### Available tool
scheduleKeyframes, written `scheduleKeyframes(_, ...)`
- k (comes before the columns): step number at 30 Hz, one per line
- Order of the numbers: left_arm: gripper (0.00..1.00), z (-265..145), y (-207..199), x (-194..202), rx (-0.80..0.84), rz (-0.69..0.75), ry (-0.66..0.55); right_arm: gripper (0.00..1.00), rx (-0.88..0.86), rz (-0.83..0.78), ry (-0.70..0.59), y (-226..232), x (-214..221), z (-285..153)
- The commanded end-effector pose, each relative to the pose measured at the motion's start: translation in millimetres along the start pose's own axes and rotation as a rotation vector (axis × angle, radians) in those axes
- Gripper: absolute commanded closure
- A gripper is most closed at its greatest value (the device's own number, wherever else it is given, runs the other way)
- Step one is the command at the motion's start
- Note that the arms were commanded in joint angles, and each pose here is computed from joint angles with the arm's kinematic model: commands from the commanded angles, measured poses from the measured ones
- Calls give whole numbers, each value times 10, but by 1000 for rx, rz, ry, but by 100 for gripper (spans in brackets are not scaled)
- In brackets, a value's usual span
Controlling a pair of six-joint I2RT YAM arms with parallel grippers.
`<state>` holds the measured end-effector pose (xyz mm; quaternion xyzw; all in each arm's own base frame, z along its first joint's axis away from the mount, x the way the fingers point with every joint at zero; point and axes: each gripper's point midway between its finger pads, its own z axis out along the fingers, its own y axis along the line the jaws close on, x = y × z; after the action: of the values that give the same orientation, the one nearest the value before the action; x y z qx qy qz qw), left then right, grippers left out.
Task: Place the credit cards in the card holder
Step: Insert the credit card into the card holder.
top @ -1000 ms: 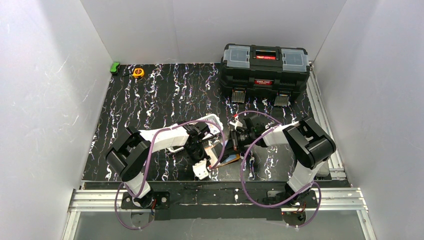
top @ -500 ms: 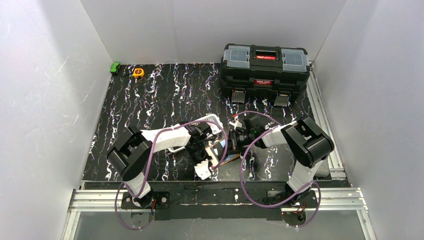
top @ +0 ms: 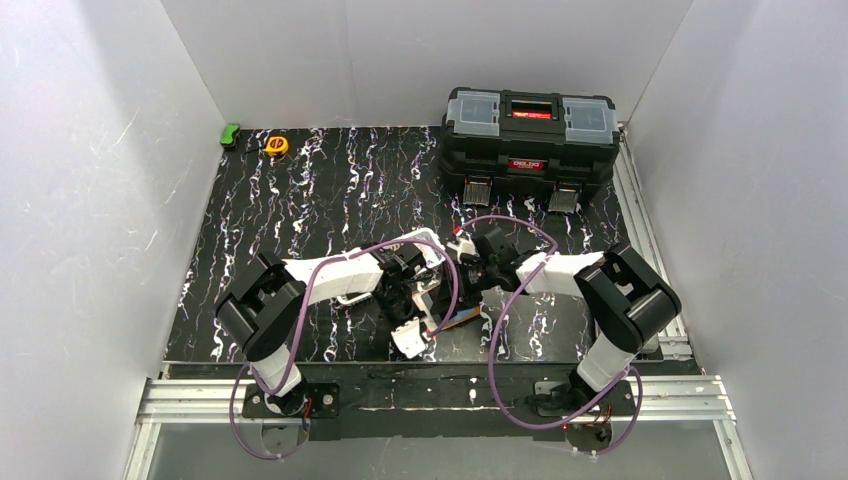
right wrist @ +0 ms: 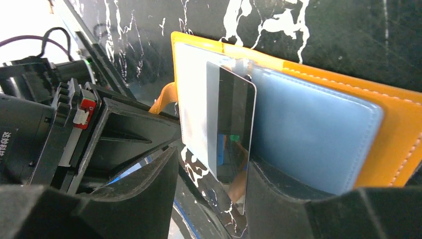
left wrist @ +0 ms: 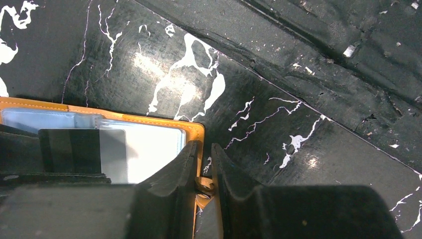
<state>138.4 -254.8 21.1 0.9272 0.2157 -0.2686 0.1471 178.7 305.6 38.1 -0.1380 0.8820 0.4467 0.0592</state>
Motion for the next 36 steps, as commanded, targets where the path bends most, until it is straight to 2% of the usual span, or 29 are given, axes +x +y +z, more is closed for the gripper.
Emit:
scheduleKeyframes(1,93,35,-82,-10,10,-22,3,42,159,-77,28,-106,49,-20)
scheduleKeyframes(9,94,18,-83,45,-59,-38,50,34,253,-157,73,-60,105,66)
scheduleKeyframes(14,97,-32,-3,141,-190,-68,116,30,316,-213,87,-1,142,101)
scheduleKeyframes(18,100,-34,-15,184,-277,-29,149,29,358,-246,89,43,169,116)
scheduleKeyframes(28,100,-18,-52,250,-324,-54,171,29,354,-349,97,282,210,157)
scheduleKeyframes(36,100,-34,-80,277,-339,-56,174,29,267,-461,136,506,319,210)
